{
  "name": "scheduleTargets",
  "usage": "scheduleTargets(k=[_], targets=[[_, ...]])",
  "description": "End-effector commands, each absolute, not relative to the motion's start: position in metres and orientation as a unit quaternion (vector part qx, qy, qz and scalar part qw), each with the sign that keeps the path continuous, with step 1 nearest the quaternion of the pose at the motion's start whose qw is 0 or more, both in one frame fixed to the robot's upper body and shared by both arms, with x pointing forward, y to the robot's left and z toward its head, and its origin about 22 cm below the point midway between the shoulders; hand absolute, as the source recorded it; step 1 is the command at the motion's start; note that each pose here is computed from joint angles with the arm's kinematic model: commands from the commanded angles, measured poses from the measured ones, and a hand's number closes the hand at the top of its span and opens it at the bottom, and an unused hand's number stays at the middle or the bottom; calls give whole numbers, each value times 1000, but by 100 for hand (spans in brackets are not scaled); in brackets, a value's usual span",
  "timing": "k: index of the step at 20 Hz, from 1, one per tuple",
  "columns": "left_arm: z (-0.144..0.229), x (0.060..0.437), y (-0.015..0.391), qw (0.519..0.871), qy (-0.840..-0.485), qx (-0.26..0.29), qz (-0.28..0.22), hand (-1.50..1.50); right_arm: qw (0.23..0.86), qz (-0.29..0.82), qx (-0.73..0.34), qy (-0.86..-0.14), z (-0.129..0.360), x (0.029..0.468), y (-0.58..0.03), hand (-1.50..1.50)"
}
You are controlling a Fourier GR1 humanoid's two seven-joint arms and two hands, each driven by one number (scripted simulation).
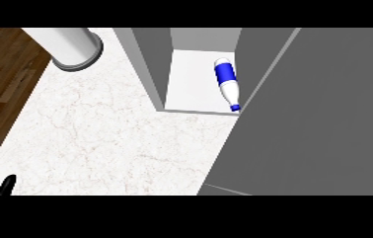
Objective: Pick up the bottled water, place it into the cabinet and close the cabinet
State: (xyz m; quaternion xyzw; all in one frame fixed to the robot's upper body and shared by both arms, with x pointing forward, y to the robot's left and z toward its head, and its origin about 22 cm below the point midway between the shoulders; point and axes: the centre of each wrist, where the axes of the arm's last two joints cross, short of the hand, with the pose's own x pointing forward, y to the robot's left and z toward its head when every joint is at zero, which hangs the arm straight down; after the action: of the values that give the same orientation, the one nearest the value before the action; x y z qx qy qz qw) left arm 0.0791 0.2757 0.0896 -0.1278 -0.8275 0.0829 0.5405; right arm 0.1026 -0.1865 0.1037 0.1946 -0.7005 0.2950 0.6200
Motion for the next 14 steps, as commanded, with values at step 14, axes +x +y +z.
scheduleTargets(k=[14], targets=[[118, 44, 330, 533, -828, -149, 89, -150, 609, 204, 307, -702, 142, 193, -92, 150]])
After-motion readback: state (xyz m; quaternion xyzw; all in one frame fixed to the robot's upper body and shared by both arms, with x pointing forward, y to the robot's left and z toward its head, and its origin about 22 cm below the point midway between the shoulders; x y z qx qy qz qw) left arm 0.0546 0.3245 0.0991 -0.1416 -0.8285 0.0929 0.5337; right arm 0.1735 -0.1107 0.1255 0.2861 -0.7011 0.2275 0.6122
